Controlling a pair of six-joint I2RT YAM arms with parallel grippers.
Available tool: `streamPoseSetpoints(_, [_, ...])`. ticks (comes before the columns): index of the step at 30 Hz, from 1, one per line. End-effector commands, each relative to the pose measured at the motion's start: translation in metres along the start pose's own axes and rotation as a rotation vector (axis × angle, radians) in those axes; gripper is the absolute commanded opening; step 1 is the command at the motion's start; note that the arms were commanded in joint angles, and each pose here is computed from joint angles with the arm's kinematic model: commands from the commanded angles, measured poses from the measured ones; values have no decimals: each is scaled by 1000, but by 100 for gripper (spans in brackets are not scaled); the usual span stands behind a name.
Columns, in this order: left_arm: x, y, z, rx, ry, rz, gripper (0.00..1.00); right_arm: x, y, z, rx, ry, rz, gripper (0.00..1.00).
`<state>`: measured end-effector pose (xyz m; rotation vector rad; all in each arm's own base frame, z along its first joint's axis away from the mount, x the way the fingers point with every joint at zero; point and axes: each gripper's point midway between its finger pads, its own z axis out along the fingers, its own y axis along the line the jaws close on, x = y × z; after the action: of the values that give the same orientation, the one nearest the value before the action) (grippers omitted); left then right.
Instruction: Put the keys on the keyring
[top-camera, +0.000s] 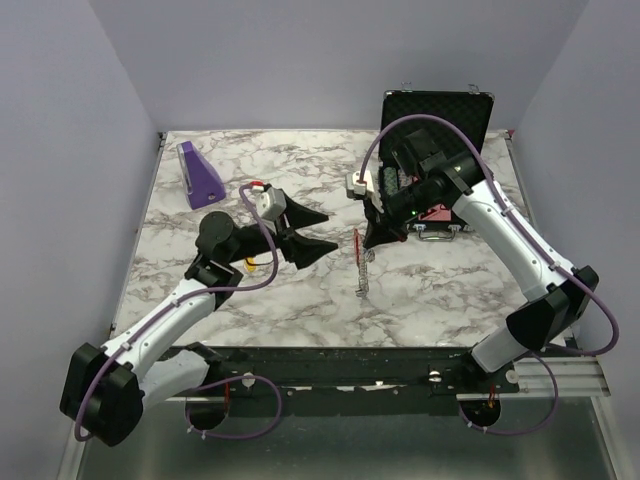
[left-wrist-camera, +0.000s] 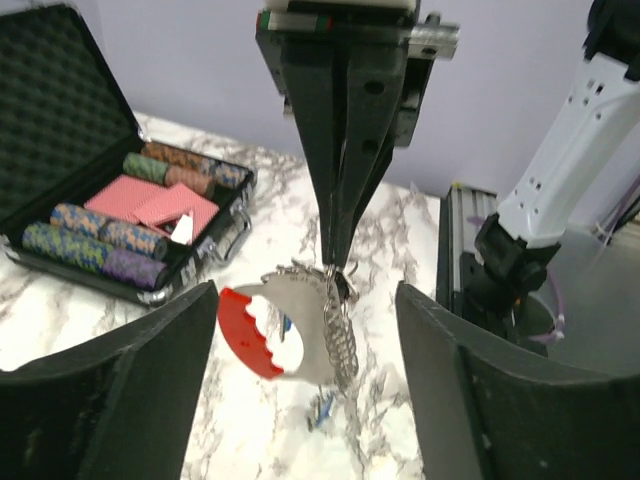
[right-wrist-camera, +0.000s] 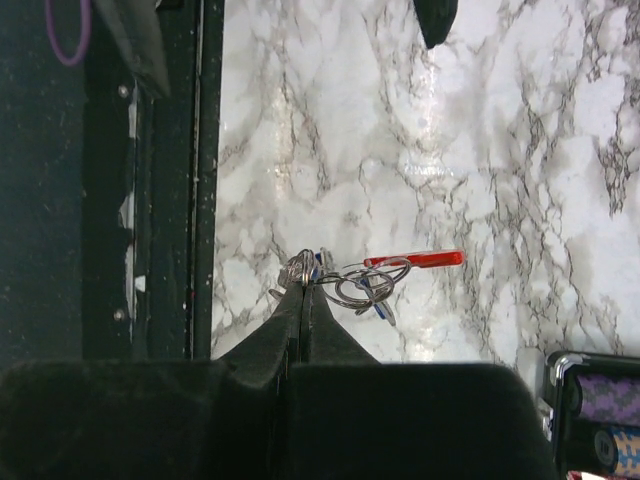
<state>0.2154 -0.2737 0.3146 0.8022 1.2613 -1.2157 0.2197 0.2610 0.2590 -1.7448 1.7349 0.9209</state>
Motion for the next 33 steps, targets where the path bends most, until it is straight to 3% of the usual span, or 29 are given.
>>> streamPoseSetpoints(1, [32, -4, 4, 85, 138, 53, 77, 14, 7, -9, -10, 105, -24, 0])
streamPoseSetpoints(6, [45, -11, 23, 120, 169, 101, 75, 16, 4, -9, -10, 114, -24, 0])
streamPoseSetpoints(13, [49, -12, 46, 129, 153, 82, 55, 18, 6, -6, -27, 120, -15, 0])
streamPoseSetpoints(20, [58, -13, 59, 156, 172, 62, 49, 17, 7, -6, -32, 117, -13, 0])
streamPoseSetpoints(33, [69, -13, 66, 178, 224, 44, 29, 15, 7, -5, -35, 108, -10, 0])
